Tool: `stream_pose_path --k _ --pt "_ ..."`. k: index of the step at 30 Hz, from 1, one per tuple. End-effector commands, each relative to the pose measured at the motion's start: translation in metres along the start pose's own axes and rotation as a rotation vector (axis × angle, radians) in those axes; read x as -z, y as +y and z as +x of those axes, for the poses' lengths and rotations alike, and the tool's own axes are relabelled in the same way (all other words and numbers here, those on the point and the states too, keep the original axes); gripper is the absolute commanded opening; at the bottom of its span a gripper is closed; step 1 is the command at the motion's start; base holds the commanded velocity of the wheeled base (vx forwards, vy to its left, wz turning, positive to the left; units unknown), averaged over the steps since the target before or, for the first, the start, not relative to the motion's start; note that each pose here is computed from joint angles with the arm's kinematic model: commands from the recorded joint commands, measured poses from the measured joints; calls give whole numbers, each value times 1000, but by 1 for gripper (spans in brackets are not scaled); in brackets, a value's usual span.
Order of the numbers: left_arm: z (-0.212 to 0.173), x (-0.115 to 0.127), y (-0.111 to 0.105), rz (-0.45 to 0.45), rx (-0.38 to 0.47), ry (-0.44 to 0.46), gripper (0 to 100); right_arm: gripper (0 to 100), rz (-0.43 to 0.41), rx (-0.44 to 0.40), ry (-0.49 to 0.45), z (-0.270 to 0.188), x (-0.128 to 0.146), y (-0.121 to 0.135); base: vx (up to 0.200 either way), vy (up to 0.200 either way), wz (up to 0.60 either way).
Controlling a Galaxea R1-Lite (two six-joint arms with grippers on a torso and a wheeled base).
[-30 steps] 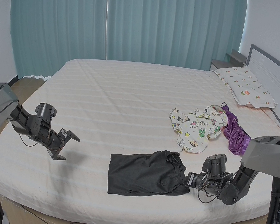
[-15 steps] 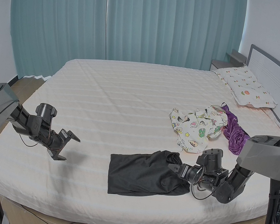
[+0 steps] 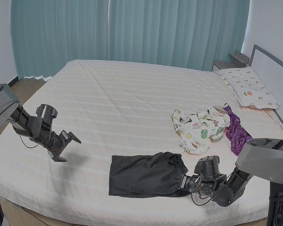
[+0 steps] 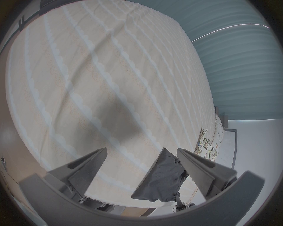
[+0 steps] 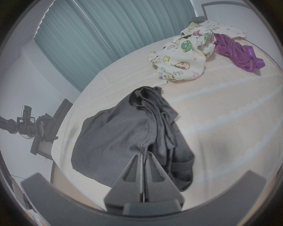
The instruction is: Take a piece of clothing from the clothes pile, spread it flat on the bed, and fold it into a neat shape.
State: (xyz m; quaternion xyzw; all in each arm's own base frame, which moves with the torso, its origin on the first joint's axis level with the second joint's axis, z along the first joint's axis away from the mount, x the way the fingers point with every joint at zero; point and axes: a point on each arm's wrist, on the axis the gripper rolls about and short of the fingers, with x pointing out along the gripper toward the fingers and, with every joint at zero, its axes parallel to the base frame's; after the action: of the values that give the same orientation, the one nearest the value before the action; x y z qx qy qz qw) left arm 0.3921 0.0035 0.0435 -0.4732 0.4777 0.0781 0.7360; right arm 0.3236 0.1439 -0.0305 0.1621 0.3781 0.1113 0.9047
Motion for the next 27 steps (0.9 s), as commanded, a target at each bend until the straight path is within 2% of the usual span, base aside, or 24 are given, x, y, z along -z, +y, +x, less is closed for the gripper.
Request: stream_pose_path --k 1,5,11,12,19,24,27 --pt "0 -1 0 -2 1 -1 100 0 5 27 15 -16 1 -11 0 0 0" --pt "0 0 0 -3 0 -1 100 0 -3 52 35 -18 4 -21 0 0 0" --pt "0 -1 0 -3 -1 -2 100 0 -8 51 51 -14 8 -23 0 0 0" --pt "0 0 0 -3 0 -1 100 100 -9 50 51 -14 8 -22 0 0 0" --pt "0 -1 0 -1 0 -3 100 100 20 10 -22 -28 -13 -18 0 0 0" --pt "-2 -1 -2 -11 1 -9 100 100 114 -40 -64 -22 -28 -17 0 0 0" --pt "-3 -2 -1 -12 2 -11 100 100 190 -67 -99 3 -35 -11 133 0 0"
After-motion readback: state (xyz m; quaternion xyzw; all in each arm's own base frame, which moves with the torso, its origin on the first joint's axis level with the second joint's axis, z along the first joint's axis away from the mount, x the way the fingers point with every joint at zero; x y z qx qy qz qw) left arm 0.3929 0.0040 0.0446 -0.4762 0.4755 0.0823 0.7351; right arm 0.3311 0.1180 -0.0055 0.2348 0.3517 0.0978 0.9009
